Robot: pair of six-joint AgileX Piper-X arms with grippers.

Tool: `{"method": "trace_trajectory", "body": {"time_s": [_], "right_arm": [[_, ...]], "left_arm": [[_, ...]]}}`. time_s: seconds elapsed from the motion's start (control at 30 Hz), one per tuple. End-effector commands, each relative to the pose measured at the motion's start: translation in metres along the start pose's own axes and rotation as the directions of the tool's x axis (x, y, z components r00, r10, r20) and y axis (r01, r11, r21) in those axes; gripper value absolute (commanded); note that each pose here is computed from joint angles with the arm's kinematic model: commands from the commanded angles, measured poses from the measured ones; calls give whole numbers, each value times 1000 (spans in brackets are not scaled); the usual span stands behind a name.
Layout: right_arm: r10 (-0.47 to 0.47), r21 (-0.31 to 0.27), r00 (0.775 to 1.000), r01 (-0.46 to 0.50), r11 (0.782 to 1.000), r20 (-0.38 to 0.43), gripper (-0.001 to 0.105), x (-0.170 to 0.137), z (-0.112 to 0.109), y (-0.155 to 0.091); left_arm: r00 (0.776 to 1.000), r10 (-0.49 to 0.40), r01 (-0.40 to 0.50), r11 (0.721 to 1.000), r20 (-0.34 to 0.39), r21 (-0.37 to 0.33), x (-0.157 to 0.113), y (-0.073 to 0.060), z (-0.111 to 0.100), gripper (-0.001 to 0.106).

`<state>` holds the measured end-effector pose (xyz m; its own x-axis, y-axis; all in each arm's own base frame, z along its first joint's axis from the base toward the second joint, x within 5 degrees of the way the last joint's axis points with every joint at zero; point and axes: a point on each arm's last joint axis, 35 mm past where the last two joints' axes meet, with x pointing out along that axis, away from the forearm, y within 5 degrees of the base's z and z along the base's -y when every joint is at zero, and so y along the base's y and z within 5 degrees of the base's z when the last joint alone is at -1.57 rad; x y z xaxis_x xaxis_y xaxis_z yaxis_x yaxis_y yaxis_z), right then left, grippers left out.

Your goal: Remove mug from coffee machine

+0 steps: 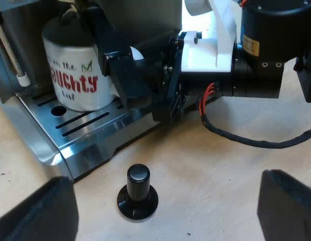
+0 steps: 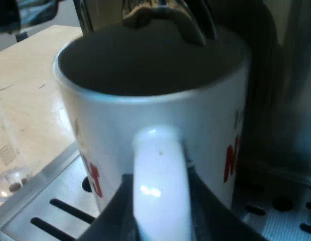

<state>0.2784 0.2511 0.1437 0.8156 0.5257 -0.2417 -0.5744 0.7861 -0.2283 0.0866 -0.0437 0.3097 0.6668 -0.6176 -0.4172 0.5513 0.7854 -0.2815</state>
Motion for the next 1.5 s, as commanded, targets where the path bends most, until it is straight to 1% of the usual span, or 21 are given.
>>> {"method": "trace_trajectory", "body": {"time_s": [0.03, 0.1, 0.3, 0.63, 0.8, 0.9, 1.03, 1.17, 1.33, 1.5], "right_arm": [[6, 0, 1000, -6, 1000, 22, 3, 1, 4, 0], [6, 0, 1000, -6, 1000, 22, 0, 1, 4, 0], [6, 0, 1000, -6, 1000, 22, 0, 1, 4, 0], [1, 4, 999, -1, 1000, 45, 0, -4, 17, -4], [8, -9, 1000, -8, 1000, 10, 0, -7, 18, -5], [11, -10, 1000, -11, 1000, 5, 0, -9, 19, -4], [31, -15, 999, -31, 999, 11, 0, -13, 21, 3], [43, -23, 999, -43, 999, -1, 0, -19, 17, 10], [10, -36, 1000, -11, 999, -18, 0, -31, 13, 19], [-30, -35, 999, 29, 999, -19, 0, -43, 14, 15]], "left_arm": [[1000, -14, 14, 1000, 20, 8, -1, -2, 2, 79], [1000, -14, 14, 1000, 20, 8, -1, -2, 2, 79], [1000, -14, 14, 1000, 20, 8, -1, -2, 2, 79], [1000, -14, 14, 1000, 20, 8, -1, -2, 2, 79], [1000, -14, 14, 1000, 20, 8, -1, -2, 2, 79], [1000, -14, 14, 1000, 20, 8, -1, -2, 2, 79], [1000, -14, 14, 1000, 20, 8, -1, -2, 2, 79], [1000, -14, 13, 1000, 18, 7, -1, -1, 2, 79], [1000, -13, 13, 1000, 17, 7, -1, -1, 2, 79], [1000, -12, 12, 1000, 8, 3, -1, -1, 1, 79]]}}
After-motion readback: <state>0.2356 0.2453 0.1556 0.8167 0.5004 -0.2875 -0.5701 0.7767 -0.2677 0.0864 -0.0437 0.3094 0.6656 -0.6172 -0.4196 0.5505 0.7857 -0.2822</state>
